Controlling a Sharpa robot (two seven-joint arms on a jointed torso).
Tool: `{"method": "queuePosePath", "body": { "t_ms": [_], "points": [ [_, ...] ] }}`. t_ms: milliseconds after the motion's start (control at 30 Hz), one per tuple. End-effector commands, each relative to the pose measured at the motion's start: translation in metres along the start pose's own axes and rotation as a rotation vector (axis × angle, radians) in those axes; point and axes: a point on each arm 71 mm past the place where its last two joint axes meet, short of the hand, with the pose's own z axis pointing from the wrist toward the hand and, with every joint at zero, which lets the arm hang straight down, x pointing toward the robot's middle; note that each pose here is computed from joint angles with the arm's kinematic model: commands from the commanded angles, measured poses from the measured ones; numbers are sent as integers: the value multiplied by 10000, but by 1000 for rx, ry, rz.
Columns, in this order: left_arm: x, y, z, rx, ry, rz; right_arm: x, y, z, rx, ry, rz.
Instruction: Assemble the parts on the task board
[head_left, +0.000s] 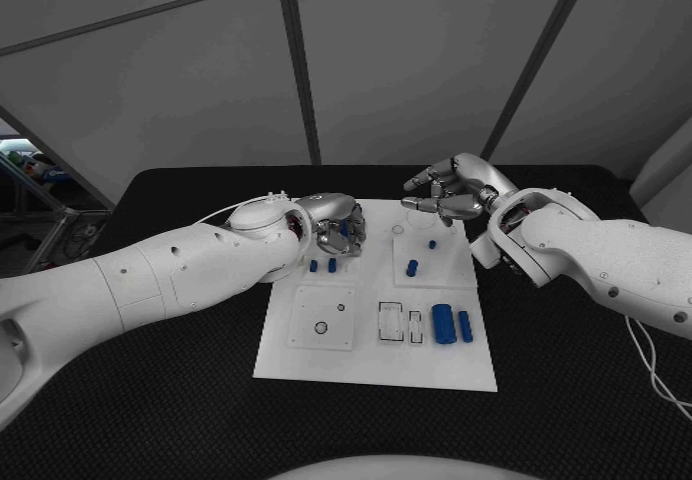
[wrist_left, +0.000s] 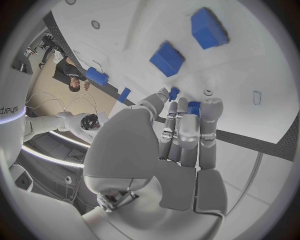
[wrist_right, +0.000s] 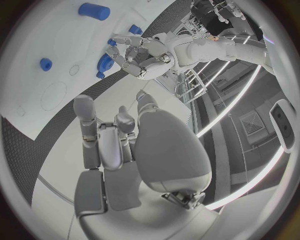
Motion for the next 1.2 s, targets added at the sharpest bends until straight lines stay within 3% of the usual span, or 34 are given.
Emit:
{"method": "queuePosePath", "body": {
  "t_ms": [33, 633, 1200],
  "points": [
    [15, -2, 9, -7, 29, 10, 1, 19, 3, -11, 0, 3],
    [36, -14, 14, -8, 54, 22, 3, 20, 5, -11, 1, 3],
    [-53, -39, -67, 41, -24, -10, -11, 6, 3, -9, -4, 1]
  ]
}}
